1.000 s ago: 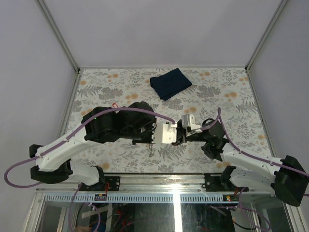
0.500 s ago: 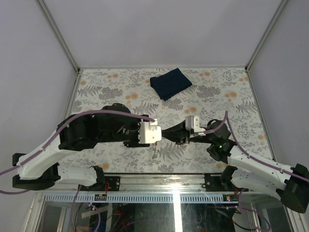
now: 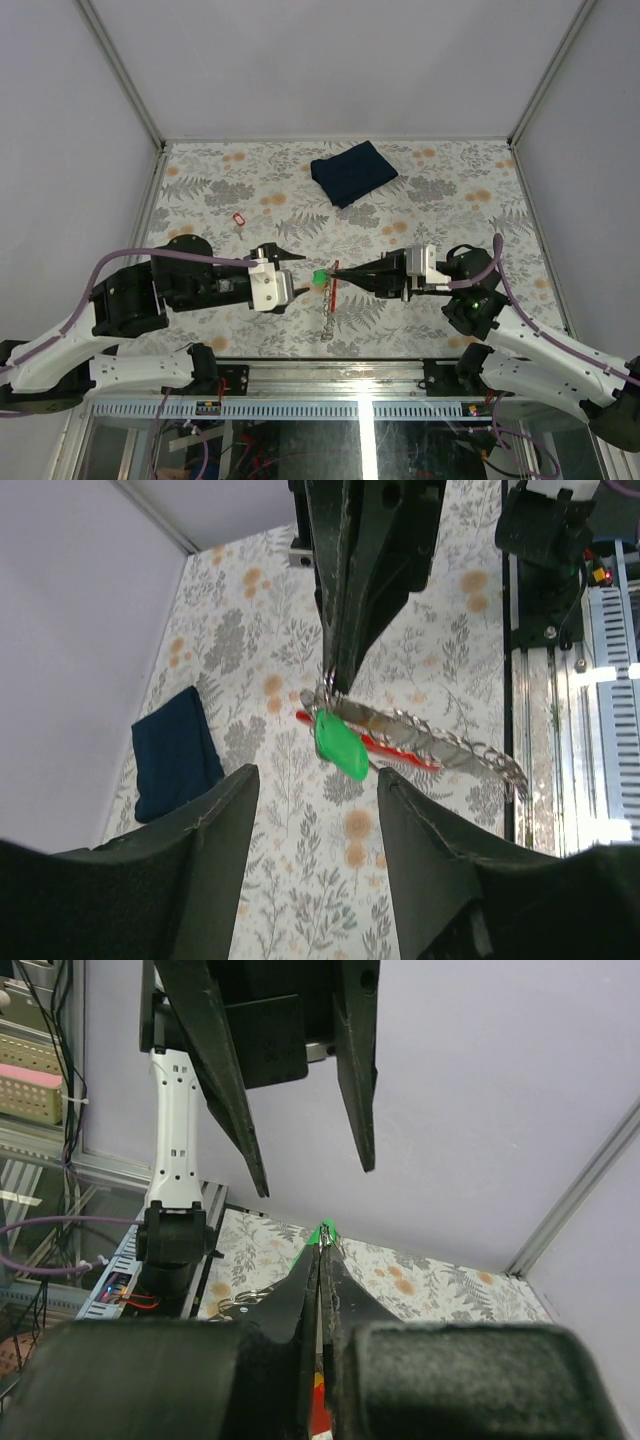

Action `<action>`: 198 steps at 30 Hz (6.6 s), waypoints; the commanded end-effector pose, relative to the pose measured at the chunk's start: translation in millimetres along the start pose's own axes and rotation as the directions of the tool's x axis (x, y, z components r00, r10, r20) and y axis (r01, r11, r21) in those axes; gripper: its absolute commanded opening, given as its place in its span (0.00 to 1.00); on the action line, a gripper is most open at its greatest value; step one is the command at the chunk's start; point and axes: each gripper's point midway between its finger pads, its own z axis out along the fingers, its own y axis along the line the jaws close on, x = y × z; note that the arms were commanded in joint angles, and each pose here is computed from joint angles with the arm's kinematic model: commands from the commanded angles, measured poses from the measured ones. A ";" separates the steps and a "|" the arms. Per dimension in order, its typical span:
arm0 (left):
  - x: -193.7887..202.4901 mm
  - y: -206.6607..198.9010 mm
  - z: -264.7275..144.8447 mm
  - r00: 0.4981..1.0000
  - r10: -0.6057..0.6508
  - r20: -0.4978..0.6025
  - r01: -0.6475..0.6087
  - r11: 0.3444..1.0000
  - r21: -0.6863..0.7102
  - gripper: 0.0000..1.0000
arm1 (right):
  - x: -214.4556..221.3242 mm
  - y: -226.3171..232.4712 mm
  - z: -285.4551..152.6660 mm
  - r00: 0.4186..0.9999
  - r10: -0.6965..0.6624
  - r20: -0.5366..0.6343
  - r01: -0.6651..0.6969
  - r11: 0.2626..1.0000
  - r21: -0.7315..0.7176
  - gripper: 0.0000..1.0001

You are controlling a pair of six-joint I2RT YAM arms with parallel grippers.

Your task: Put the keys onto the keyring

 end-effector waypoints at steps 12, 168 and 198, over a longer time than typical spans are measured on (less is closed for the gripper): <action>-24.8 3.6 33.0 0.986 -0.012 0.165 0.017 1.000 -0.026 0.39 | -58.8 5.5 -1.1 0.985 -0.101 0.137 0.106 0.994 -0.029 0.00; 89.5 -1.3 10.6 0.697 0.215 -0.684 -0.099 0.974 0.206 0.00 | 36.5 -5.1 11.4 0.951 0.097 0.293 -0.114 0.993 0.040 0.42; 90.2 -0.6 11.6 0.690 0.214 -0.691 -0.103 0.975 0.199 0.00 | 46.6 -0.4 31.5 0.954 0.141 0.264 -0.128 0.990 -0.064 0.32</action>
